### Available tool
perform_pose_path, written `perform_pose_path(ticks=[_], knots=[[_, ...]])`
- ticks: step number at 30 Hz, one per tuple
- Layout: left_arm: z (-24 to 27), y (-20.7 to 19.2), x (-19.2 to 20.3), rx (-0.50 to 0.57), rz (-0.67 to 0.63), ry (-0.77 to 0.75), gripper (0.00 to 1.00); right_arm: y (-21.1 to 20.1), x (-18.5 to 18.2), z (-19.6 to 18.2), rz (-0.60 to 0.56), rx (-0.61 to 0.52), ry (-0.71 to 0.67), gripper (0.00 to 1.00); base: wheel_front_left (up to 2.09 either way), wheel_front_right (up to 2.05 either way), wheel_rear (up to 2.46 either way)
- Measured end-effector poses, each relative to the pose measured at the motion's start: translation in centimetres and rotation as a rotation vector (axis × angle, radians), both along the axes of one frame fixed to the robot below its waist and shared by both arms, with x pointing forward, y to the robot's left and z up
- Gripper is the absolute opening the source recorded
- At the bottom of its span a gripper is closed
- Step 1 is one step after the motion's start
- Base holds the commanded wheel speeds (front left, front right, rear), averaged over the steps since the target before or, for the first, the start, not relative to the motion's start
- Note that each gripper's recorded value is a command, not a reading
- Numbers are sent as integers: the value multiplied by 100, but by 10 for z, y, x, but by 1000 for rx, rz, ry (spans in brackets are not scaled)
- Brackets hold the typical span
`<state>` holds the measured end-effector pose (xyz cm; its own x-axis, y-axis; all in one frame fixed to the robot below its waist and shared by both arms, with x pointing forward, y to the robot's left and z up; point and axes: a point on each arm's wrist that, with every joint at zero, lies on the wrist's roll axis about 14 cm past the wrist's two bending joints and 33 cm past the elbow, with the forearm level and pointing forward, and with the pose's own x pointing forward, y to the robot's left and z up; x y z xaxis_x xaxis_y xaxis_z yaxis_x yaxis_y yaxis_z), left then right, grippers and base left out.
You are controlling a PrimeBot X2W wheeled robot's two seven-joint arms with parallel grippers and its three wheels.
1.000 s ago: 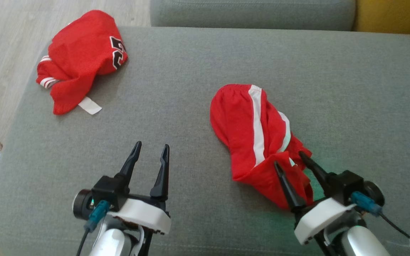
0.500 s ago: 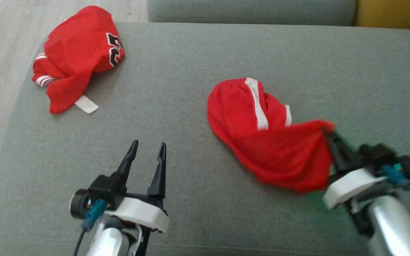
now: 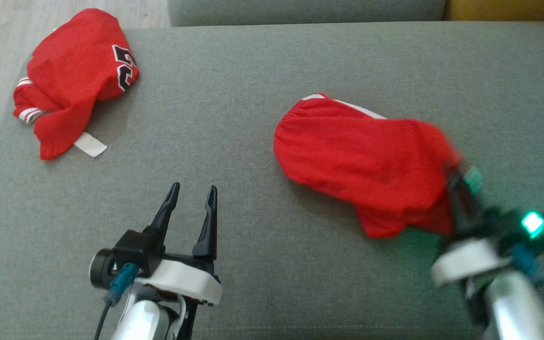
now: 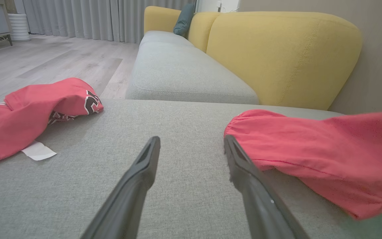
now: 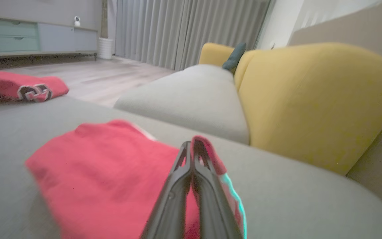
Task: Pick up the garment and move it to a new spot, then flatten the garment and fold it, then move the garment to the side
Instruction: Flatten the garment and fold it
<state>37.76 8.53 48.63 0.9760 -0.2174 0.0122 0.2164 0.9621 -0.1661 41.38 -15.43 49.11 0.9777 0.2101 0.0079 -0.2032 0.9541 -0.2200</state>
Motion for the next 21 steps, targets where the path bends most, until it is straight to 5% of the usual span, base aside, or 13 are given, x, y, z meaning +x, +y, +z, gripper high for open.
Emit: perform_pose_path(ticks=[7,21], knots=[[-1,-5,3,-2,-16,3,100,18,-66,-82,29,36,271,0,0,0,0],[2,-21,9,-2,-66,-13,100,-37,-99,-118,-153,-1,401,0,0,0,0]])
